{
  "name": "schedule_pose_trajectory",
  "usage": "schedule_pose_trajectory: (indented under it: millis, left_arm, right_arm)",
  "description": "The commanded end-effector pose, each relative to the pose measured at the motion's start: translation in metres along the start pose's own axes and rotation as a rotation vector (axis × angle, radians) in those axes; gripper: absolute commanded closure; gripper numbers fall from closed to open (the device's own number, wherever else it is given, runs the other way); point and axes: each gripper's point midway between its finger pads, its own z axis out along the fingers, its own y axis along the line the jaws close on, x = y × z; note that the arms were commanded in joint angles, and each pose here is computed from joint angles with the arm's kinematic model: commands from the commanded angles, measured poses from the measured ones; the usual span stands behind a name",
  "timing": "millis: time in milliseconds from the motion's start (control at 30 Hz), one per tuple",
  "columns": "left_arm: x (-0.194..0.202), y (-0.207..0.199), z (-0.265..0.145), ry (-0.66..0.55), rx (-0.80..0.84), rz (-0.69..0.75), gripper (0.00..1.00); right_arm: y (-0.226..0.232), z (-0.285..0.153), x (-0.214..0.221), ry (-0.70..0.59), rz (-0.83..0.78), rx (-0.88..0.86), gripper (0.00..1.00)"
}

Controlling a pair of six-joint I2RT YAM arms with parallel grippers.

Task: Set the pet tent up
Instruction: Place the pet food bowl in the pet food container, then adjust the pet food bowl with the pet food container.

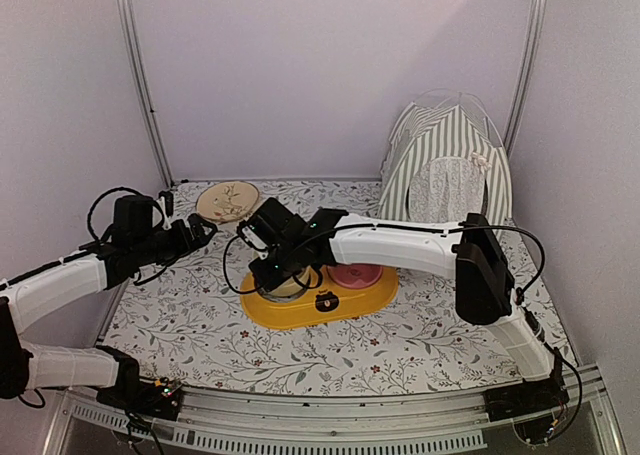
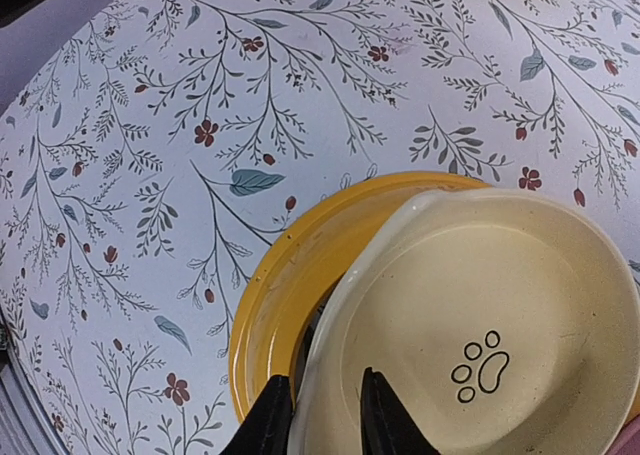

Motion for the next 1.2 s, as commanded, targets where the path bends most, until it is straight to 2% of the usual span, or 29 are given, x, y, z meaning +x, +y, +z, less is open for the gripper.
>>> schedule_pose_trajectory:
  millis: [0, 200, 367, 600, 700, 933, 1167]
  left_arm:
    - [-0.005, 0.001, -0.001, -0.005, -0.008, 0.008, 0.02]
    - [-0.004, 0.001, 0.000, -0.001, -0.008, 0.007, 0.02]
    - [-0.004, 0.001, 0.001, 0.002, -0.004, 0.003, 0.02]
    - [-0.003, 0.001, 0.002, 0.004, 0.001, 0.006, 0.02]
    - [0.001, -0.006, 0.005, 0.024, 0.042, 0.012, 0.03]
    - [0.023, -0.015, 0.016, 0.098, 0.060, 0.049, 0.04]
    - [0.046, -0.028, 0.032, 0.166, 0.076, 0.097, 0.07]
  right_arm:
    - [-0.005, -0.021, -0.017, -0.029, 0.018, 0.012, 0.73]
    - [-0.002, -0.042, -0.020, -0.036, 0.033, -0.008, 0.72]
    - [0.009, -0.057, -0.022, -0.057, 0.034, -0.039, 0.66]
    - [0.012, -0.043, -0.001, -0.002, 0.037, -0.022, 0.59]
    - [-0.005, -0.039, 0.004, -0.003, 0.055, 0.050, 0.54]
    - [-0.048, -0.042, -0.002, -0.027, 0.161, 0.108, 0.49]
    - [-0.082, -0.006, 0.017, 0.056, 0.236, 0.151, 0.50]
